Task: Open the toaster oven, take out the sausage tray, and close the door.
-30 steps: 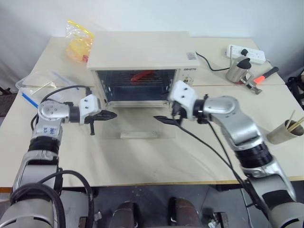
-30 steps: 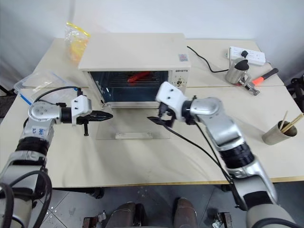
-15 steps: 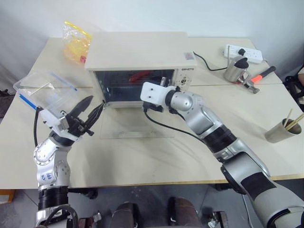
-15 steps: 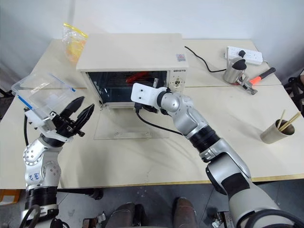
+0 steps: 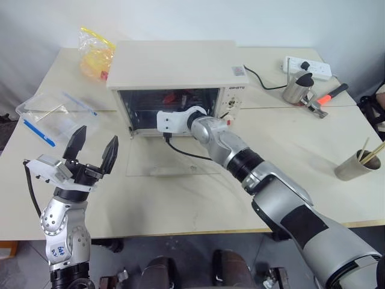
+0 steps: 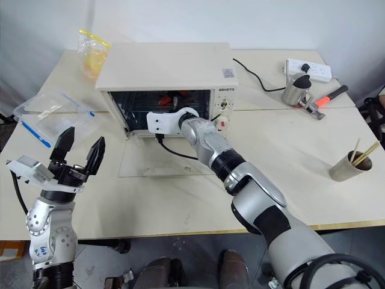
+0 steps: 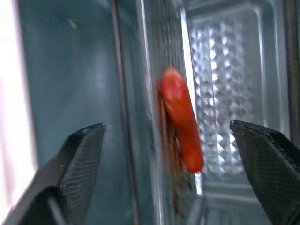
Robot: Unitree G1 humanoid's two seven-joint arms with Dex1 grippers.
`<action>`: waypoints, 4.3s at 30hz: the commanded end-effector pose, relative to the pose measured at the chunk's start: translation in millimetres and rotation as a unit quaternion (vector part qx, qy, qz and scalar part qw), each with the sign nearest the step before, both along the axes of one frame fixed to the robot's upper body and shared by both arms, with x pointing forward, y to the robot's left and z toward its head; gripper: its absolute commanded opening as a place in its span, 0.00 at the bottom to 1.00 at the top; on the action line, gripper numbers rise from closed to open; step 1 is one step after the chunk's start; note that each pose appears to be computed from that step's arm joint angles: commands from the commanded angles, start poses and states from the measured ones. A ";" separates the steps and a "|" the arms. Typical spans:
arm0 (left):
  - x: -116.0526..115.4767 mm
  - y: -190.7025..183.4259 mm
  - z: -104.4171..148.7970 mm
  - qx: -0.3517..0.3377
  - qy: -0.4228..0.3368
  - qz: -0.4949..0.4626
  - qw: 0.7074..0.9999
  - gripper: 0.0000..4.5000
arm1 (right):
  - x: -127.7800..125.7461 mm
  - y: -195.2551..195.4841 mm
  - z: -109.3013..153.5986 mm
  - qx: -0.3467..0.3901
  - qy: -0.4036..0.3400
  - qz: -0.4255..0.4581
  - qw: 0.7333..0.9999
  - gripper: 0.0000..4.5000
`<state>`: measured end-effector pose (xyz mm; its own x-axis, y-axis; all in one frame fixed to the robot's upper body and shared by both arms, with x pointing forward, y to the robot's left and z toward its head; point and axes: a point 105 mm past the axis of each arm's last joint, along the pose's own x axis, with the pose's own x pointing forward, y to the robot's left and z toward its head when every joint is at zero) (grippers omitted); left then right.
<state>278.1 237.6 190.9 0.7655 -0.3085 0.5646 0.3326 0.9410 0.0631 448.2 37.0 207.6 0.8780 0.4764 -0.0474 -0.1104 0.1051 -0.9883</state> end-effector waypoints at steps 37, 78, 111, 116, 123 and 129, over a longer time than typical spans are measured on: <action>45.8 -26.8 23.7 0.028 -0.004 -0.116 0.993 1.00 | -66.1 8.4 27.1 0.005 -0.096 0.026 0.995 0.00; 4.4 8.7 0.0 0.084 0.153 -0.159 0.972 1.00 | -141.1 -43.9 5.7 -0.008 -0.104 0.124 0.987 0.00; -18.1 -23.2 1.4 -0.263 0.361 -0.388 0.806 1.00 | -178.2 -54.3 6.0 -0.014 -0.123 0.266 0.956 0.00; -15.9 -33.2 4.3 -0.279 0.360 -0.417 0.787 0.96 | -179.6 -54.7 7.1 -0.018 -0.125 0.274 0.953 0.00; -16.8 -39.9 2.1 -0.298 0.372 -0.438 0.762 0.53 | -182.0 -53.3 7.4 -0.017 -0.121 0.288 0.950 0.00; -20.7 -43.1 -3.0 -0.302 0.389 -0.428 0.758 0.15 | -180.7 -55.2 5.5 -0.004 -0.102 0.290 0.952 0.00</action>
